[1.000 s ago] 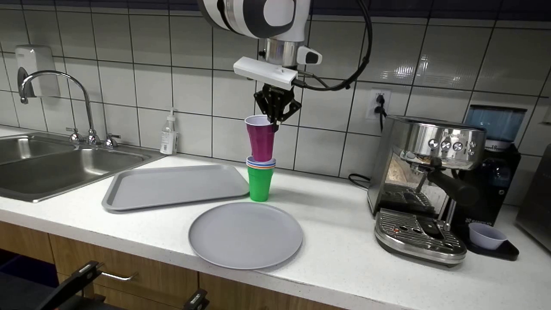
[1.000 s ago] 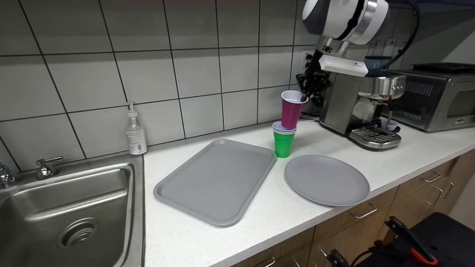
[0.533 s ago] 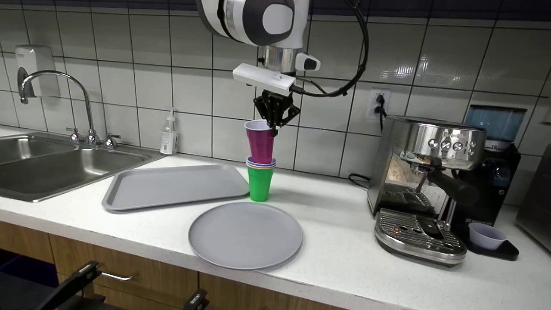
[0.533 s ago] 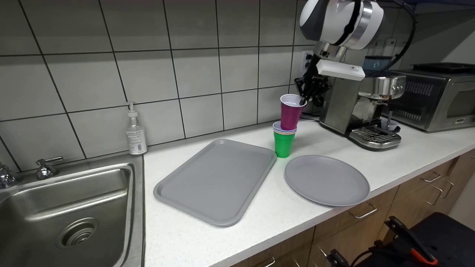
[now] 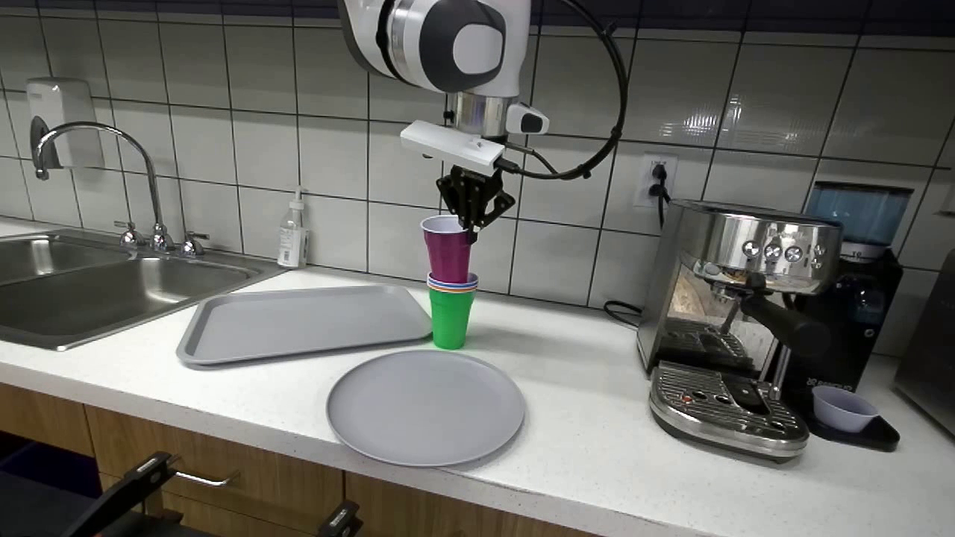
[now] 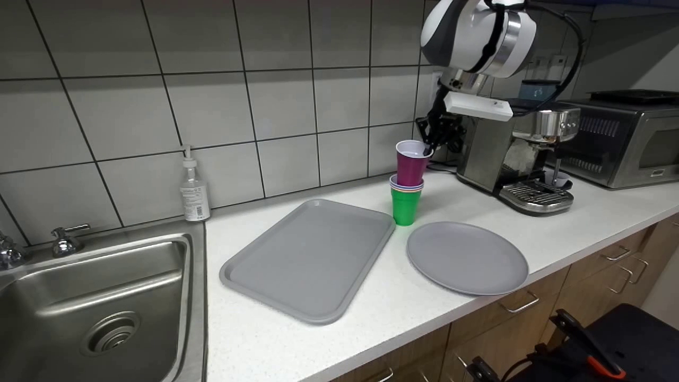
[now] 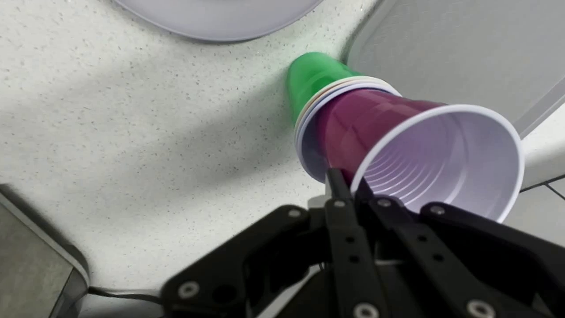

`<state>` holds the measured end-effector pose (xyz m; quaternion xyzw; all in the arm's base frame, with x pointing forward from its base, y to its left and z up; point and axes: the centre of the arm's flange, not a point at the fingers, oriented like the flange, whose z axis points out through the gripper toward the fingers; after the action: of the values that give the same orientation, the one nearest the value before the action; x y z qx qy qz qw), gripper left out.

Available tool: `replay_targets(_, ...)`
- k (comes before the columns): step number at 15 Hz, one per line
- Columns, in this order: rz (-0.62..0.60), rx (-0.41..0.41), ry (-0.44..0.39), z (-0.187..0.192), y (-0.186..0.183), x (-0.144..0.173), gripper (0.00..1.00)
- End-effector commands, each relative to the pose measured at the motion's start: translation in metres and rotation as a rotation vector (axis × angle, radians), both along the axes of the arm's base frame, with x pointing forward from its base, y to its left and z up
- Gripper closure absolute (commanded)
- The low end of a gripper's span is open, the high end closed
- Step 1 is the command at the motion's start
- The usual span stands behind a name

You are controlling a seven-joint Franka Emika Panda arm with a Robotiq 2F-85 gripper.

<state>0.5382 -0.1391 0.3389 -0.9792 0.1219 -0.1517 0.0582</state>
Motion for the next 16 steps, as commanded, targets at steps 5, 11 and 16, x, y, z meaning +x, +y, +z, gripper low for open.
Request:
replay_targets(5,-0.051,-0.002,0.02,-0.007,-0.002,0.023,0.99)
replay_targets(11,-0.07,-0.011,0.051,-0.018,-0.003,0.028,0.99)
replay_targets(16,-0.075,0.0,0.068,-0.028,-0.004,0.03,0.99)
